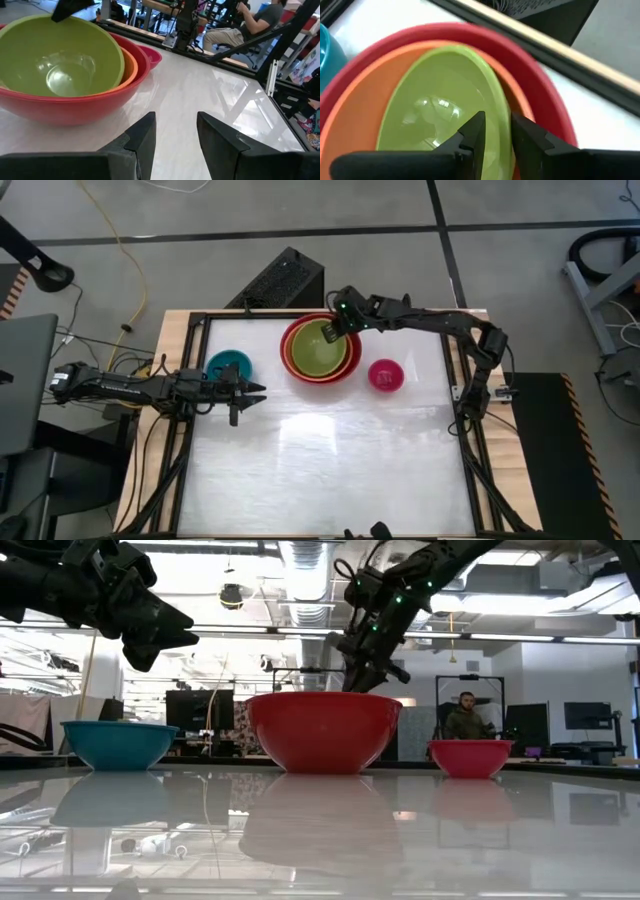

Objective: Nest bowls inside each other
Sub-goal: Stack the green bowl on top of the orange bowl, then stack the blue bowl on top of the green bowl

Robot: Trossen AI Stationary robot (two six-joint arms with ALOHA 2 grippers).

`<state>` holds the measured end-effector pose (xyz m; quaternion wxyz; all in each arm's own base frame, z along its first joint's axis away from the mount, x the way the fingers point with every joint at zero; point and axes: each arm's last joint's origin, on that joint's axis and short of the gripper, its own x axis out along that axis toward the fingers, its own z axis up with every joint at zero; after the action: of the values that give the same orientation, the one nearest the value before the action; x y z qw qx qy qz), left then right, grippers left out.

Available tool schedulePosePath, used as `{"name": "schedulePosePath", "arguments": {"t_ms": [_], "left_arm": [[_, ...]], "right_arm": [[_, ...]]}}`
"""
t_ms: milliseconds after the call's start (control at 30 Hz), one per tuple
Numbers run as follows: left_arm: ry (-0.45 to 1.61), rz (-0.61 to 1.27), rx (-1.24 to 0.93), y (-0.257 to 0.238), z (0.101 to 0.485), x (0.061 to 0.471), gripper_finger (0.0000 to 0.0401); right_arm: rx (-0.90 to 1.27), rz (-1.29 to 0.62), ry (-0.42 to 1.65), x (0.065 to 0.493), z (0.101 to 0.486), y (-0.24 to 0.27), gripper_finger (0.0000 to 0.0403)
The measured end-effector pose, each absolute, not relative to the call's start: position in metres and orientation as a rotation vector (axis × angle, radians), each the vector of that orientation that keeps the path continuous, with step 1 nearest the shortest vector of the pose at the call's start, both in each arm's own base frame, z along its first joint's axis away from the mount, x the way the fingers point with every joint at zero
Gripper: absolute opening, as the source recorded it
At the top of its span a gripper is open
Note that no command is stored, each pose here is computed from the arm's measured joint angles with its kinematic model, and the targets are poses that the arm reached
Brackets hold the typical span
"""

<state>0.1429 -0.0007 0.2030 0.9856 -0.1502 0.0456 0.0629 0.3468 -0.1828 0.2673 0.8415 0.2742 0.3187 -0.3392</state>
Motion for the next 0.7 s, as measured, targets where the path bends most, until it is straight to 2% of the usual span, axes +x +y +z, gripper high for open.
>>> {"name": "schedulePosePath", "arguments": {"t_ms": [333, 433, 567, 700], "left_arm": [[0.092, 0.124, -0.302, -0.001, 0.203, 0.143, 0.0132], [0.092, 0.123, -0.302, -0.001, 0.203, 0.143, 0.0132], [0.092, 0.123, -0.303, -0.001, 0.203, 0.143, 0.0132], [0.093, 0.120, -0.306, -0.001, 0.203, 0.143, 0.0132]], "right_arm": [[0.432, -0.766, 0.714, 0.350, 0.307, -0.173, 0.0109], [0.432, -0.764, 0.782, 0.347, 0.304, -0.168, 0.0083], [0.433, -0.764, 0.863, 0.345, 0.292, -0.166, 0.0016], [0.418, -0.739, 0.924, 0.347, 0.287, -0.152, 0.0014]]}}
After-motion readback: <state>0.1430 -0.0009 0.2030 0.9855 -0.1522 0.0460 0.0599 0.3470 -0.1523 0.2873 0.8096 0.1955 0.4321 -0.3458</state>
